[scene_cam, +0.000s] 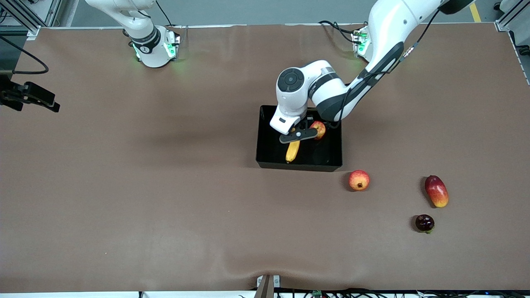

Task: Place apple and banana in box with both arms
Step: 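Carry the banana with the left gripper over the black box, then lower the banana into the box and open the left gripper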

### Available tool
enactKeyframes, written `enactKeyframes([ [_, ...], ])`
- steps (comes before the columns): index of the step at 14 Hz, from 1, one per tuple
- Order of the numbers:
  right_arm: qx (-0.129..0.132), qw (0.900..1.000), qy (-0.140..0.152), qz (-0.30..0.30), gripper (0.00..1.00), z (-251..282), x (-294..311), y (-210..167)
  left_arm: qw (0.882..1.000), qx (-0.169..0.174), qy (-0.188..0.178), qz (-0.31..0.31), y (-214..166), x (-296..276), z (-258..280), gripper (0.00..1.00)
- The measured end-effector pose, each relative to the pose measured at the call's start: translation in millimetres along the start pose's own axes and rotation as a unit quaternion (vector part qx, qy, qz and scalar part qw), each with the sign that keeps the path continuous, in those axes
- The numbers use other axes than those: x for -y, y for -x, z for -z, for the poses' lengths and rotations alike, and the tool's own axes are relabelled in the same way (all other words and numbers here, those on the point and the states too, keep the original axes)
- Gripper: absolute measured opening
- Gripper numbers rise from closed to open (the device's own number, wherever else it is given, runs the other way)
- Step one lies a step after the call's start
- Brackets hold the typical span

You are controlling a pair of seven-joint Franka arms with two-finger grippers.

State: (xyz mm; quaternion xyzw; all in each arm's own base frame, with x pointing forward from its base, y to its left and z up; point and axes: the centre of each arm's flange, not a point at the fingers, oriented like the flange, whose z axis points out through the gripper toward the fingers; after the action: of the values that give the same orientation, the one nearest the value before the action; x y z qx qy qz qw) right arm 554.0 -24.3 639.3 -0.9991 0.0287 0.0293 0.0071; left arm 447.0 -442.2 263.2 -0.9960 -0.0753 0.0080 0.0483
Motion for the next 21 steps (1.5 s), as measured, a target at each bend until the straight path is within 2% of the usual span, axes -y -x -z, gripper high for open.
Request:
enactKeyframes([
  [4,0.001,1.0,0.0,-0.01,1.0,-1,-10,-1,1.0,0.011,0.027,-0.007,0,-9,-24,0.38],
  [12,0.001,1.0,0.0,-0.007,1.0,-1,-8,-1,0.999,0.027,0.02,-0.01,-1,-7,-56,0.38],
  [14,0.001,1.0,0.0,-0.008,1.0,-1,-8,-1,0.999,0.024,0.02,-0.005,-7,-5,-56,0.53],
  [18,0.002,1.0,0.001,-0.012,1.0,-1,-12,0,0.999,0.003,0.04,0.015,-36,-6,-31,0.93],
  [19,0.002,1.0,0.001,-0.013,1.0,-1,-14,0,0.999,-0.006,0.041,0.025,-50,-3,-18,1.0],
  [21,0.002,1.0,0.001,-0.014,1.0,-1,-15,0,0.998,-0.025,0.03,0.041,-82,9,17,1.0],
])
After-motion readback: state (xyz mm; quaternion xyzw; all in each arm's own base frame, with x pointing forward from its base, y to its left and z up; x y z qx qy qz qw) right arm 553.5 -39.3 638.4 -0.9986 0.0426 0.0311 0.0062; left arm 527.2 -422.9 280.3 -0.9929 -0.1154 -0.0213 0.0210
